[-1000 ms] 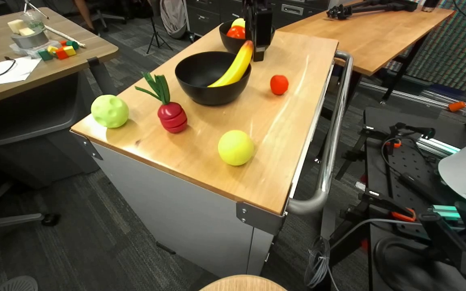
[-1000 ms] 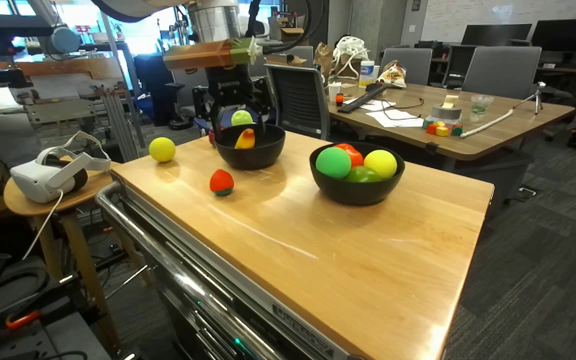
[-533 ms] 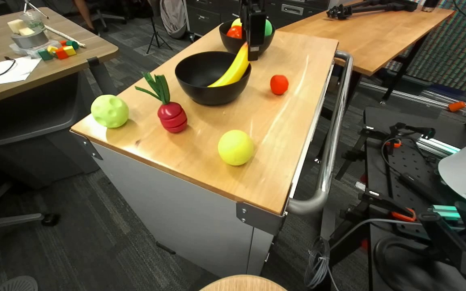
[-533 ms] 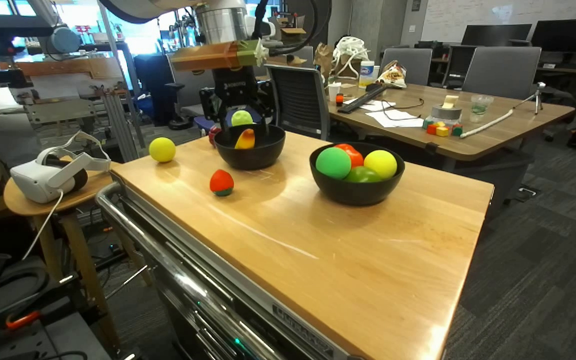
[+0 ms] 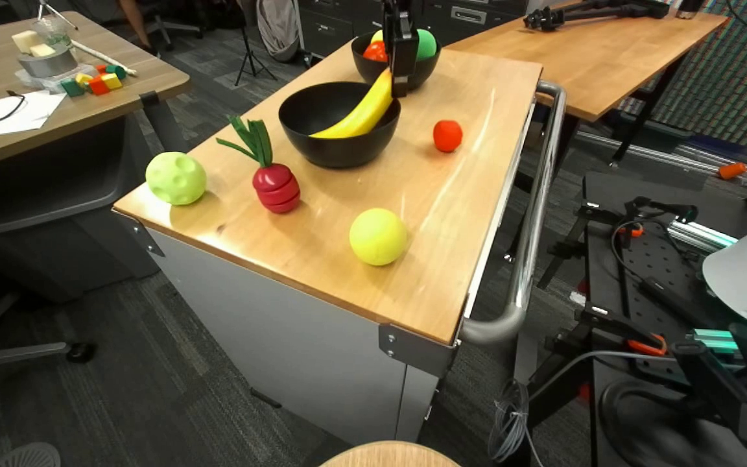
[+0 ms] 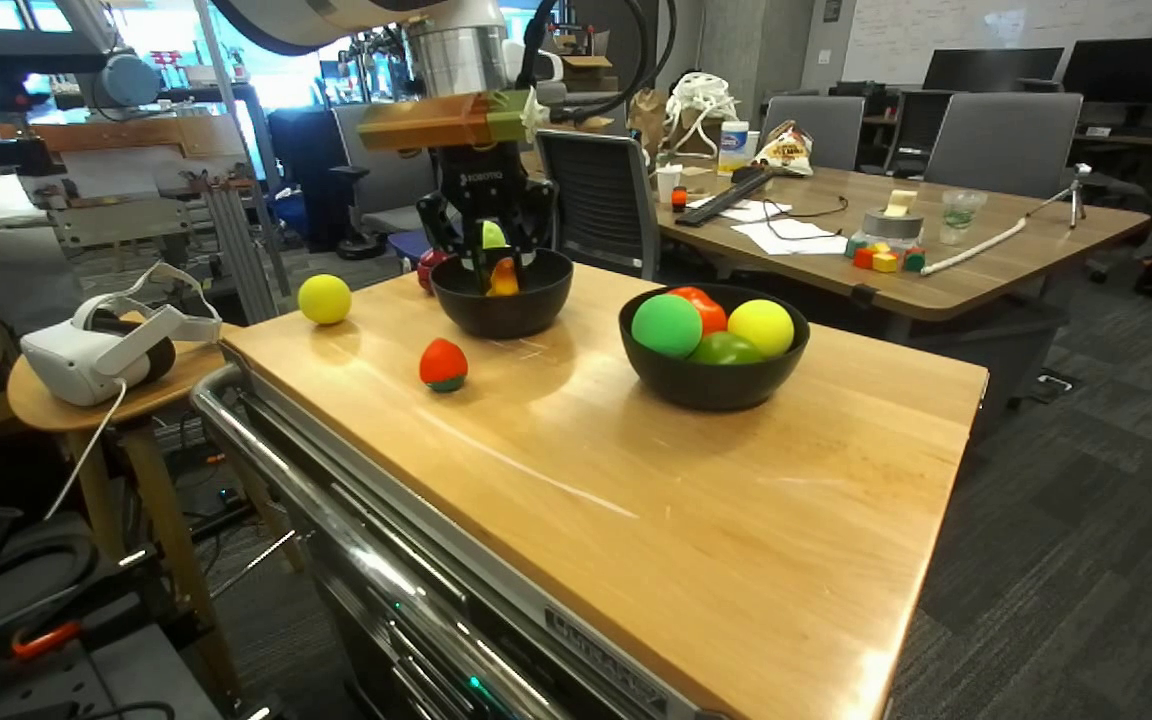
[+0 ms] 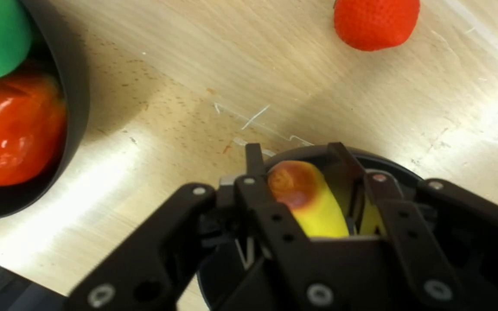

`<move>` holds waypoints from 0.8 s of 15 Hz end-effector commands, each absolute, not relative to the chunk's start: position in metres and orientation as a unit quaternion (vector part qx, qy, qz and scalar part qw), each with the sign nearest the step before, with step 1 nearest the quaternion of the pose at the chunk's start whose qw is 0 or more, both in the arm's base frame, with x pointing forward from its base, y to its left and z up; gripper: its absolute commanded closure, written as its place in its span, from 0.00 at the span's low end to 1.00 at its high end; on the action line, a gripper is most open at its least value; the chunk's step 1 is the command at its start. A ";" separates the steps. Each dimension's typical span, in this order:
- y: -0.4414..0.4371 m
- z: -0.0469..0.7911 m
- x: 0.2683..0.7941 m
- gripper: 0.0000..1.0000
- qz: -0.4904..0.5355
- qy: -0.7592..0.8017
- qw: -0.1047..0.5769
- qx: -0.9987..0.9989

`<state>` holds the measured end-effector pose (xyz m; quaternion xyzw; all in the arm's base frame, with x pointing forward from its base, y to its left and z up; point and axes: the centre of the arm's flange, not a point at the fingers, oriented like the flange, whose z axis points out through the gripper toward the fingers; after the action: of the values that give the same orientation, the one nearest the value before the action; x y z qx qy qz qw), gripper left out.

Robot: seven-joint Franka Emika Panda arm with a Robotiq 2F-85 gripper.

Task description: Take all the contents from the black bowls and place them on the table one at at time starting with the left bowl then right bowl

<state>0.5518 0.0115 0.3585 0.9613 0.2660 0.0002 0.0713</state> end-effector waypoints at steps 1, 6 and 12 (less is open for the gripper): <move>0.014 0.362 0.559 0.59 0.012 0.260 0.066 0.963; 0.021 0.378 0.558 0.66 0.027 0.260 0.065 0.963; 0.020 0.416 0.564 0.85 0.075 0.220 0.036 0.972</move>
<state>0.5626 0.0199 0.3882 0.9674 0.2452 0.0381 0.0511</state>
